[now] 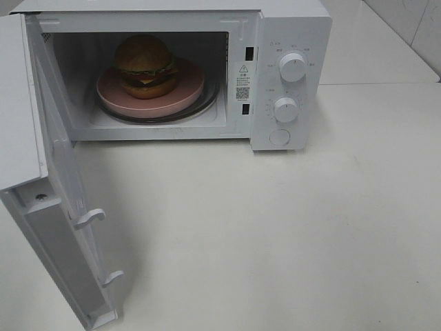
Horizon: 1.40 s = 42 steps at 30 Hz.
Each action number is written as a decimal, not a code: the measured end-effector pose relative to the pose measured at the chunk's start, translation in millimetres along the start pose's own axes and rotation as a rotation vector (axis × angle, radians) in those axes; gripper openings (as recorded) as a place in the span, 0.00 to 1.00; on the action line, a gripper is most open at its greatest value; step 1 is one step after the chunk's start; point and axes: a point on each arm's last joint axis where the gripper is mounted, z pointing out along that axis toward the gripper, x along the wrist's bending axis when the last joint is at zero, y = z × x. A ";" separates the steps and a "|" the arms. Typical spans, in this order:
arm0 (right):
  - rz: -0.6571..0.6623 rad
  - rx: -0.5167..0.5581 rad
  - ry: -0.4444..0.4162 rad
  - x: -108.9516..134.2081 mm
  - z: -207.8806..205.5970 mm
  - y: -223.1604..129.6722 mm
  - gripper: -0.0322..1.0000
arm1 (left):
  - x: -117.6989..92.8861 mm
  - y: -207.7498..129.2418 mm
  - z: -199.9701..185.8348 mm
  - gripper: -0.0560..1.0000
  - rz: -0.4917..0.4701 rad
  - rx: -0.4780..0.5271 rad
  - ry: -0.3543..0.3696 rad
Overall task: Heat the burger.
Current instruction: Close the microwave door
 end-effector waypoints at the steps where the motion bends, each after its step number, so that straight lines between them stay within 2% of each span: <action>1: 0.000 0.000 0.000 0.0 0.0 0.0 0.74 | -0.2 4.9 6.7 0.83 0.001 -0.001 0.002; 2: 0.000 0.000 0.000 0.0 0.0 0.0 0.74 | -0.2 4.9 6.7 0.83 0.001 -0.001 0.002; 3: 0.000 0.000 0.000 0.0 0.0 0.0 0.74 | -0.3 6.4 9.9 0.78 0.001 0.006 0.004; 4: 0.000 0.000 0.000 0.0 0.0 0.0 0.74 | -0.5 9.6 18.2 0.63 0.000 0.029 0.006; 5: 0.000 0.000 0.000 0.0 0.0 0.0 0.74 | -0.5 9.6 18.2 0.63 0.000 0.029 0.006; 6: 0.000 0.000 0.000 0.0 0.0 0.0 0.74 | -0.6 10.8 22.4 0.54 -0.001 0.043 0.007; 7: 0.000 0.000 0.000 0.0 0.0 0.0 0.74 | -0.6 12.6 28.8 0.36 -0.001 0.062 0.010; 8: 0.000 0.000 0.000 0.0 0.0 0.0 0.74 | -0.6 12.6 28.8 0.36 -0.001 0.062 0.010; 9: 0.000 0.000 0.000 0.0 0.0 0.0 0.74 | -0.7 13.6 31.9 0.27 -0.001 0.066 0.010; 10: 0.000 0.000 0.000 0.0 0.0 0.0 0.74 | -0.6 14.7 37.9 0.13 -0.002 0.057 0.010; 11: 0.000 0.000 0.000 0.0 0.0 0.0 0.74 | -0.6 14.7 37.9 0.13 -0.002 0.057 0.010; 12: 0.000 0.000 0.000 0.0 0.0 0.0 0.74 | -0.5 15.0 44.2 0.07 -0.002 0.033 0.008; 25: 0.000 0.000 0.000 0.0 0.0 0.0 0.74 | 3.6 -7.6 94.7 0.05 -0.005 -0.055 0.006; 34: 0.000 0.001 0.000 0.0 0.2 -0.2 0.74 | 6.9 -26.4 131.4 0.05 0.033 -0.144 0.005; 42: 0.000 0.001 0.000 0.0 0.2 -0.2 0.74 | 6.3 -45.5 149.4 0.05 0.082 -0.142 -0.024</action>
